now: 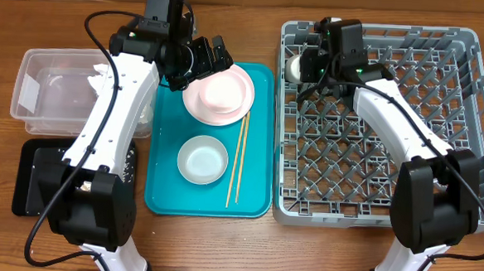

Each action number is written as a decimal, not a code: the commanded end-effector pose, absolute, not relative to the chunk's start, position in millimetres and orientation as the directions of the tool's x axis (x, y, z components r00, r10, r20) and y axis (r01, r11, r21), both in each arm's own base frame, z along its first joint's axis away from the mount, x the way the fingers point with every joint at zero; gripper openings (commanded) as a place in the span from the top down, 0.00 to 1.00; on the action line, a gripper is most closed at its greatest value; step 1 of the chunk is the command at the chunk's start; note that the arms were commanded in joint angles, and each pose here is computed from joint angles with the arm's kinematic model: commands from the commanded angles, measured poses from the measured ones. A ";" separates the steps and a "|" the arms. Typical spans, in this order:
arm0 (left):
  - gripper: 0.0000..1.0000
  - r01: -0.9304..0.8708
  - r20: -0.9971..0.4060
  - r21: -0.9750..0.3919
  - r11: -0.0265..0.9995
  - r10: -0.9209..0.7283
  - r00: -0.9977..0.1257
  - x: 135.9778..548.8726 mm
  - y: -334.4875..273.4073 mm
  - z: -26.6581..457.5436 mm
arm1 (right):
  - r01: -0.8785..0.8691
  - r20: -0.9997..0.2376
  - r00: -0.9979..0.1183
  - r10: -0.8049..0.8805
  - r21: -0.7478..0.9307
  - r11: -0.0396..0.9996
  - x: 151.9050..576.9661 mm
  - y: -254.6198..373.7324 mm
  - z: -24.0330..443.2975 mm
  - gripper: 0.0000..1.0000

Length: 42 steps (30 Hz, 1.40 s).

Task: Sort waste into correct bins and load items into the dishwasher
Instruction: 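Lower the white cup upside down into the rack's back-left corner, then move the right gripper to the chopsticks on the teal tray and grasp one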

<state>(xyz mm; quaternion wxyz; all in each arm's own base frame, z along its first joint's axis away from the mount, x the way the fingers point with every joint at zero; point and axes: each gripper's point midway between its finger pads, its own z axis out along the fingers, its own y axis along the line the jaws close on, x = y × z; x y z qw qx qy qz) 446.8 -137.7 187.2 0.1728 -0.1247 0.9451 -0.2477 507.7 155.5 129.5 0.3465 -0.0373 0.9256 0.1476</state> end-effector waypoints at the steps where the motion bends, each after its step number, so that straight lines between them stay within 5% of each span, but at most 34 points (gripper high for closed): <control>1: 0.00 -0.143 -0.286 -0.511 0.848 -0.324 -0.902 448.3 -137.3 195.5 | -0.238 -0.696 -0.718 0.015 0.266 0.934 507.0 163.3 158.8 0.62; 6: 0.00 -0.143 -0.286 -0.511 0.848 -0.325 -0.902 448.4 -137.1 195.5 | -0.277 -0.740 -0.673 -0.003 0.248 0.928 491.2 163.4 202.8 0.59; 10: 0.00 -0.143 -0.286 -0.511 0.848 -0.325 -0.902 448.4 -137.1 195.5 | -0.344 -0.693 -0.720 -0.041 0.305 0.888 425.6 191.5 241.4 0.59; 19: 0.00 -0.155 -0.315 -0.542 0.826 -0.371 -0.874 461.5 -138.7 203.5 | -0.424 -0.389 -0.880 -0.274 0.382 0.821 298.1 279.3 191.9 0.61; 33: 0.00 -0.531 -0.158 -0.492 0.690 -0.670 -0.725 448.7 8.0 184.6 | -0.274 -0.263 -0.935 -0.238 0.110 0.955 295.9 289.7 99.9 0.65; 42: 0.00 -0.537 -0.165 -0.484 0.690 -0.675 -0.719 449.0 12.2 184.0 | -0.206 -0.277 -0.940 -0.201 -0.010 0.978 324.2 288.0 41.4 0.71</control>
